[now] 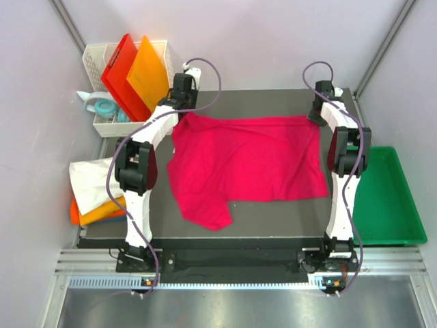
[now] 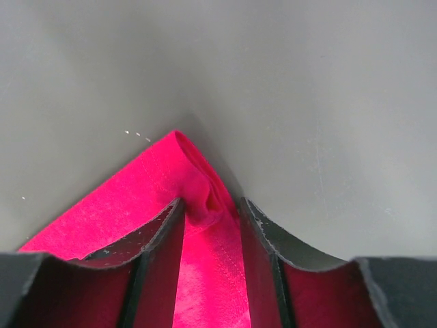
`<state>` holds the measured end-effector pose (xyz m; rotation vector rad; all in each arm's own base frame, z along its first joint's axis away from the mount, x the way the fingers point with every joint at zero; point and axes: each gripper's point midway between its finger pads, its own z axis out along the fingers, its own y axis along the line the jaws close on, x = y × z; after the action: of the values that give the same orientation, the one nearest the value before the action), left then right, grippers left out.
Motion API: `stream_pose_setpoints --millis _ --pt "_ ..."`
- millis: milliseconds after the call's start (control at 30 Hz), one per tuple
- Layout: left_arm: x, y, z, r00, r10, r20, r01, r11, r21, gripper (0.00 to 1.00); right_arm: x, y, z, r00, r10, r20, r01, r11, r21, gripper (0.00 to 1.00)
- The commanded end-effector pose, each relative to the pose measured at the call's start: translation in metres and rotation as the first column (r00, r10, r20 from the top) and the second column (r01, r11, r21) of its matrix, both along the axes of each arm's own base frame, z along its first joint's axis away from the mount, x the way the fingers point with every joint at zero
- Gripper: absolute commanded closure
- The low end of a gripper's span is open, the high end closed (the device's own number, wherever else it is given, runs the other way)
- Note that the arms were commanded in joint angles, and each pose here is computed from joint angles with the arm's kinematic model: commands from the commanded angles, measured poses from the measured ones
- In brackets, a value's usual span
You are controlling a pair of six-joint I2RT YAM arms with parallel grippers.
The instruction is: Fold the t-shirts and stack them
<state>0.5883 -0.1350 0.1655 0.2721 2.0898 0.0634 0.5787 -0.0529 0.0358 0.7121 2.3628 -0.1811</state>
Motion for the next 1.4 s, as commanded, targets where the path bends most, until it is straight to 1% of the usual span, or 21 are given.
stream_pose_setpoints --millis 0,367,567,700,733,833,933,1167,1367 --pt "0.002 -0.006 0.013 0.999 -0.006 0.036 0.006 1.0 -0.021 1.0 0.009 -0.006 0.052 0.994 -0.016 0.108 0.018 1.0 -0.025 0.62" --pt "0.003 -0.006 0.013 0.999 -0.006 0.038 0.007 1.0 -0.02 1.0 0.011 -0.004 0.062 0.991 -0.011 0.132 0.016 0.999 -0.033 0.63" --pt "0.003 -0.006 0.013 0.999 -0.007 0.039 0.008 1.0 -0.019 1.0 0.011 -0.005 0.057 0.993 -0.01 0.116 0.014 0.999 -0.036 0.65" --pt "0.003 -0.006 0.013 0.999 -0.005 0.04 0.006 1.0 -0.02 1.0 0.011 -0.003 0.051 0.994 -0.007 0.106 0.011 0.999 -0.035 0.71" --pt "0.003 -0.006 0.013 0.999 -0.006 0.04 0.006 1.0 -0.018 1.0 0.011 -0.004 0.051 0.994 -0.008 0.105 0.011 0.999 -0.036 0.75" --pt "0.002 -0.005 0.009 0.999 -0.004 0.032 0.005 1.0 -0.016 1.0 0.011 -0.003 0.049 0.995 -0.007 0.103 0.01 0.999 -0.032 0.81" --pt "0.002 -0.005 0.009 1.0 -0.006 0.031 0.006 1.0 -0.016 1.0 0.011 -0.003 0.046 0.995 -0.009 0.095 0.011 1.0 -0.027 0.81" --pt "0.003 -0.005 0.01 0.999 -0.005 0.036 0.006 1.0 -0.015 1.0 0.012 -0.003 0.043 0.996 -0.006 0.088 0.008 1.0 -0.026 0.78" --pt "0.001 -0.005 0.007 1.0 -0.005 0.028 0.006 1.0 -0.013 1.0 0.01 -0.002 0.037 0.997 -0.005 0.075 0.006 1.0 -0.02 0.81"
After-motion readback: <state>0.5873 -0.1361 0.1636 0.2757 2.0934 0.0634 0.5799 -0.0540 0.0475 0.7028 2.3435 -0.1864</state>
